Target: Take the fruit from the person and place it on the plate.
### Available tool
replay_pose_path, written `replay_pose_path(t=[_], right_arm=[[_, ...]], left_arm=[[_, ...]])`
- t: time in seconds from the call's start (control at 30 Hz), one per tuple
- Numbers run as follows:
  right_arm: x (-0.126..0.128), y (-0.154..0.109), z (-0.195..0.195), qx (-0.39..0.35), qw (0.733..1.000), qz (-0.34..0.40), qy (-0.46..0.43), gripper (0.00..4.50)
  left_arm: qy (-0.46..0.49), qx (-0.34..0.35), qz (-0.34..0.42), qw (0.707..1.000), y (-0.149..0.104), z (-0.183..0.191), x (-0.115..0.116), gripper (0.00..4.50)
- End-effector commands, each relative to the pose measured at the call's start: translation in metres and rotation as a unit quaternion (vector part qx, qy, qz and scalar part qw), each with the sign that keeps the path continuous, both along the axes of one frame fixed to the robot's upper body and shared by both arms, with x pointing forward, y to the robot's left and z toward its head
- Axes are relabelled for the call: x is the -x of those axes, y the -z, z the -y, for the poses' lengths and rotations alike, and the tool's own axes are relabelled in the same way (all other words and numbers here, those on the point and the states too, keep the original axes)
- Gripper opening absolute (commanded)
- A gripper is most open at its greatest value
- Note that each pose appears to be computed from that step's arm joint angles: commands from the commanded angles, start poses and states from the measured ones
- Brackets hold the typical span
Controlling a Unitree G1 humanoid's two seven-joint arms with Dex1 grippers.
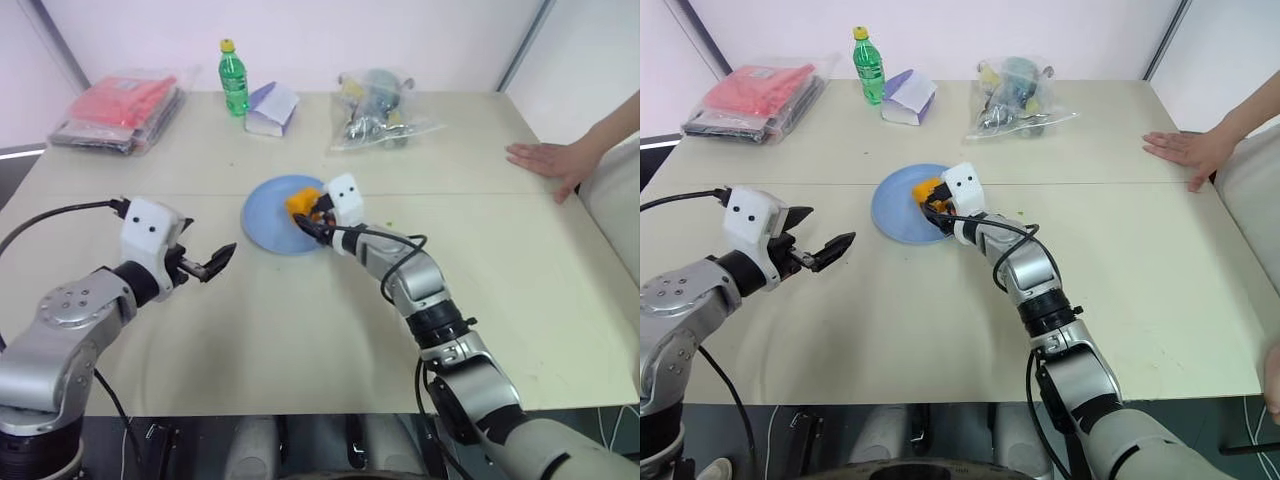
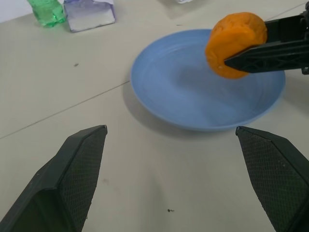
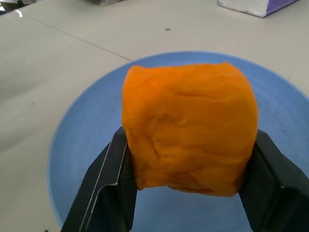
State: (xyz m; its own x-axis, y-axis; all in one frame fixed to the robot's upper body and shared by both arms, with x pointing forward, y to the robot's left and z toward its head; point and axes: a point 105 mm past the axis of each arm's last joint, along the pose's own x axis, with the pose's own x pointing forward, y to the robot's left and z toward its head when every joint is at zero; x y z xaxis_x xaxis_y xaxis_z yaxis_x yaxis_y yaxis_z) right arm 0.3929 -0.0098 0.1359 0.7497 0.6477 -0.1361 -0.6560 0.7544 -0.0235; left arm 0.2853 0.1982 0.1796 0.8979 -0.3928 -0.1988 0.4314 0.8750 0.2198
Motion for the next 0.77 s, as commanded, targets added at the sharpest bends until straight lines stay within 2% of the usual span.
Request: replay_pose_path(t=[0.03, 0.07, 0.23, 0.33, 0.4, 0.47, 0.53, 0.6, 0.77], right_arm=[[0.002, -0.014, -0.003, -0.016, 0.999, 0.026, -0.008, 4.00], [0.003, -0.014, -0.003, -0.016, 0.999, 0.026, -0.013, 4.45], [0.011, -0.029, 0.004, -0.019, 0.998, 0.045, -0.033, 4.45], [0.020, -0.056, 0.023, -0.025, 0.996, 0.072, -0.049, 4.45], [0.033, -0.089, 0.053, -0.013, 0.992, 0.107, -0.070, 4.45], [0.045, -0.104, 0.068, 0.000, 0.989, 0.123, -0.086, 4.45], [0.062, -0.122, 0.101, 0.010, 0.987, 0.129, -0.092, 4.45], [0.073, -0.137, 0.124, -0.021, 0.989, 0.117, -0.085, 4.45], [0.089, -0.131, 0.173, 0.009, 0.996, 0.083, -0.033, 4.45]], left_arm=[[0.014, -0.013, 0.034, 0.999, -0.014, 0.007, 0.001, 4.50], [0.015, -0.014, 0.035, 0.999, -0.014, 0.008, 0.000, 4.50], [0.035, -0.011, 0.043, 0.998, -0.016, 0.017, -0.006, 4.50], [0.054, -0.007, 0.045, 0.997, -0.018, 0.025, -0.008, 4.50], [0.066, -0.003, 0.046, 0.997, -0.020, 0.029, -0.009, 4.50], [0.072, 0.000, 0.045, 0.996, -0.020, 0.030, -0.009, 4.50], [0.081, -0.001, 0.044, 0.996, -0.020, 0.030, -0.009, 4.50], [0.091, -0.001, 0.042, 0.995, -0.020, 0.030, -0.009, 4.50], [0.115, -0.004, 0.043, 0.992, -0.022, 0.031, -0.012, 4.50]])
